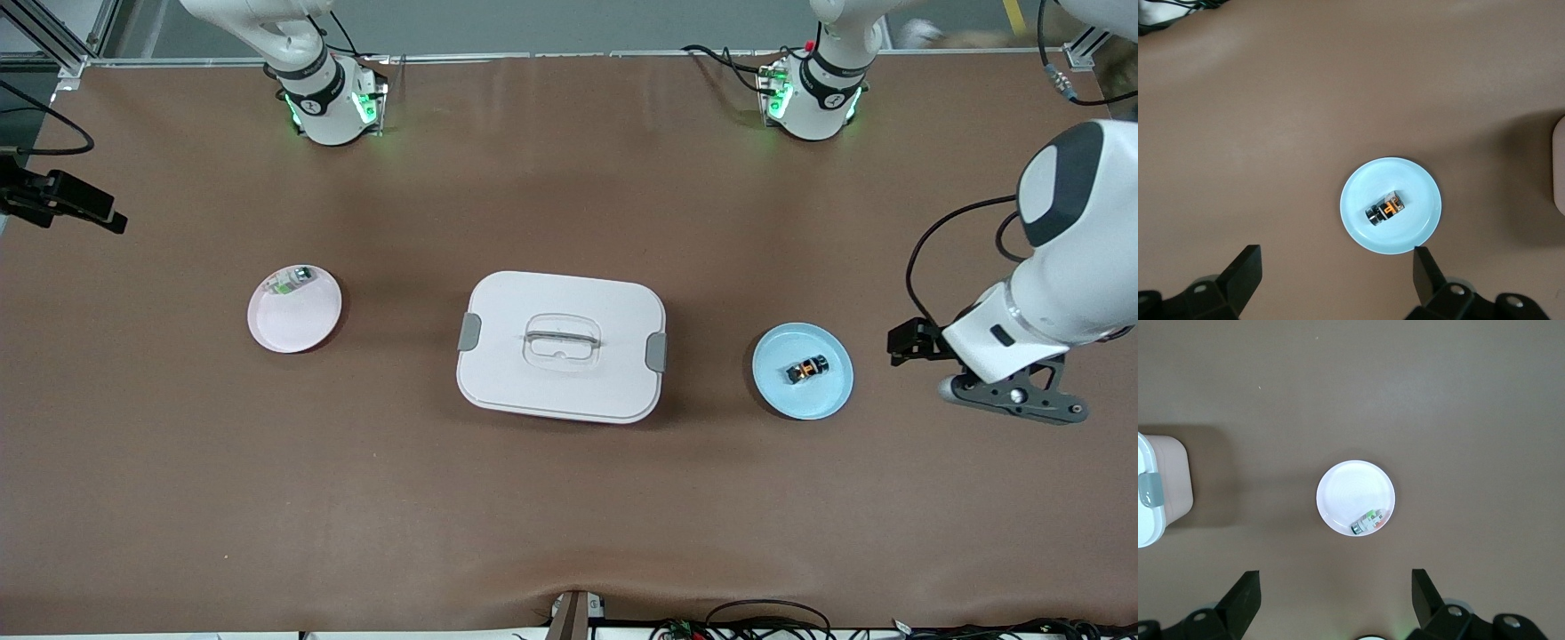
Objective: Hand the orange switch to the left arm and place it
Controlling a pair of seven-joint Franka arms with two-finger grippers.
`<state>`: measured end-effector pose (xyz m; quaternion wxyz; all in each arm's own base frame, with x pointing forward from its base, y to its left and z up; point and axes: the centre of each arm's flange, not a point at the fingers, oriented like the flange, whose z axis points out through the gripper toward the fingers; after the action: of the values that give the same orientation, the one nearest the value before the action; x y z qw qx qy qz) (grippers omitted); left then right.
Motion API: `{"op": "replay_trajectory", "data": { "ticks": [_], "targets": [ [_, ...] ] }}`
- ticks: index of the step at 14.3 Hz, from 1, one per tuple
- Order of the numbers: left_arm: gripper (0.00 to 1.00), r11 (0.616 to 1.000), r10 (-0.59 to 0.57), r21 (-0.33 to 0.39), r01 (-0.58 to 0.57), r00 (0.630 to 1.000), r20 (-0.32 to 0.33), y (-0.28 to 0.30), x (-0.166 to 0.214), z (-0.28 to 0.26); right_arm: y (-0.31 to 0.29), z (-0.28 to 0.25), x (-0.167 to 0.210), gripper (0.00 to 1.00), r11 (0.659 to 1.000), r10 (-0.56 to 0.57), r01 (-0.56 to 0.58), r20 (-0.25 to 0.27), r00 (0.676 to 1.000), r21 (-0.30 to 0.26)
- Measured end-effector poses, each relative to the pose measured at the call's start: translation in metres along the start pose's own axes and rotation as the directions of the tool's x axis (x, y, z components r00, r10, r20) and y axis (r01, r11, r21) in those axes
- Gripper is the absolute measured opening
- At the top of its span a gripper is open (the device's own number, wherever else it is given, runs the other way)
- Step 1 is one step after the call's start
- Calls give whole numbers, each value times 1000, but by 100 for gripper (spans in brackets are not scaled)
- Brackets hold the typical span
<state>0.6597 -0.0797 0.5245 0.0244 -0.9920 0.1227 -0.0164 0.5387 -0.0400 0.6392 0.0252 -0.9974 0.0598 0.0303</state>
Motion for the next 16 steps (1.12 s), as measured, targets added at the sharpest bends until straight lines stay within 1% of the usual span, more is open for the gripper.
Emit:
{"op": "replay_trajectory", "data": {
  "ticks": [5,6,10,14,16],
  "targets": [
    [100,998,-27,49,26,999,25,-3,-27,-48,0,-5,1,100,1000,-1,1,-19,1000,-9],
    [100,998,-36,47,35,999,32,-4,-32,-55,0,-5,1,100,1000,-1,1,-21,1000,-13],
    [100,995,-92,-27,94,995,38,-14,-56,-87,1,-7,1,100,1000,-1,0,-26,1000,-16],
    [100,984,-164,-50,171,979,119,-24,-102,-124,1,-7,1,100,1000,0,-1,-27,1000,-16],
    [100,982,-179,-44,186,976,125,-24,-120,-136,1,-7,1,100,1000,0,-1,-27,1000,-16]
  ]
}}
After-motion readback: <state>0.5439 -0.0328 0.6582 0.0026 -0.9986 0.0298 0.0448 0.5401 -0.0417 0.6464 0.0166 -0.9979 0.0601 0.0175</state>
